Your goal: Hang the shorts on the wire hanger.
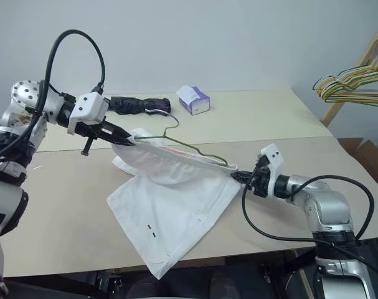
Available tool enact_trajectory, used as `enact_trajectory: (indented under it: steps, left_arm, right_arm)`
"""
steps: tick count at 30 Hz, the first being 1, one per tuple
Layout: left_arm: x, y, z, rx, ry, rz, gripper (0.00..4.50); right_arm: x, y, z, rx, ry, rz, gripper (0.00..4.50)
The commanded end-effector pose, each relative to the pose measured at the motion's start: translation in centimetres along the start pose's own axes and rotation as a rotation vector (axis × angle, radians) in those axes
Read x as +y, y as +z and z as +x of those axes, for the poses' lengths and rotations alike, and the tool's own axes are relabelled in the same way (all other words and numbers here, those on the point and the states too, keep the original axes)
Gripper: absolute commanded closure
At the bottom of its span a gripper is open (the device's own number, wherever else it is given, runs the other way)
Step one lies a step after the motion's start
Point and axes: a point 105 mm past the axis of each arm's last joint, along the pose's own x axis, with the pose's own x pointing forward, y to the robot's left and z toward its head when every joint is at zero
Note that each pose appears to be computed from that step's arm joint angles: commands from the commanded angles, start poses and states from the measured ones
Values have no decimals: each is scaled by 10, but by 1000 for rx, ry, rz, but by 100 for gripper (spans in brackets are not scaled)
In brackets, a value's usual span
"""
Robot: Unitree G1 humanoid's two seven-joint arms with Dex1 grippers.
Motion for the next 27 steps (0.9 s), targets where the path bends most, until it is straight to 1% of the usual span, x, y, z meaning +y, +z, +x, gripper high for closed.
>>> enact_trajectory:
  steps: [1,2,4,6,8,12,16,20,25,27]
  left_arm:
    - [7,1,-10,34,39,27,450]
    - [8,1,-9,38,39,34,450]
    - [9,2,-6,45,37,50,450]
    - [14,5,-3,29,51,61,450]
    - [18,10,1,13,61,65,450]
    - [23,10,7,24,82,77,450]
    - [25,6,10,49,103,77,450]
    - [29,9,15,28,129,85,450]
    - [29,13,21,19,121,114,450]
    - [28,11,23,34,121,127,450]
  right_arm:
    - [-1,19,-11,-3,-29,-156,449]
    - [1,24,-12,6,-29,-190,449]
    - [9,41,-14,13,-20,-229,449]
    - [17,59,-14,44,-36,-346,449]
    - [26,77,-16,71,-35,-423,449]
    - [42,99,-22,164,-37,-635,449]
    - [48,116,-26,244,-34,-647,449]
    - [49,121,-23,312,-17,-651,449]
    - [47,123,-9,330,-4,-618,449]
    - [51,125,-4,312,35,-564,449]
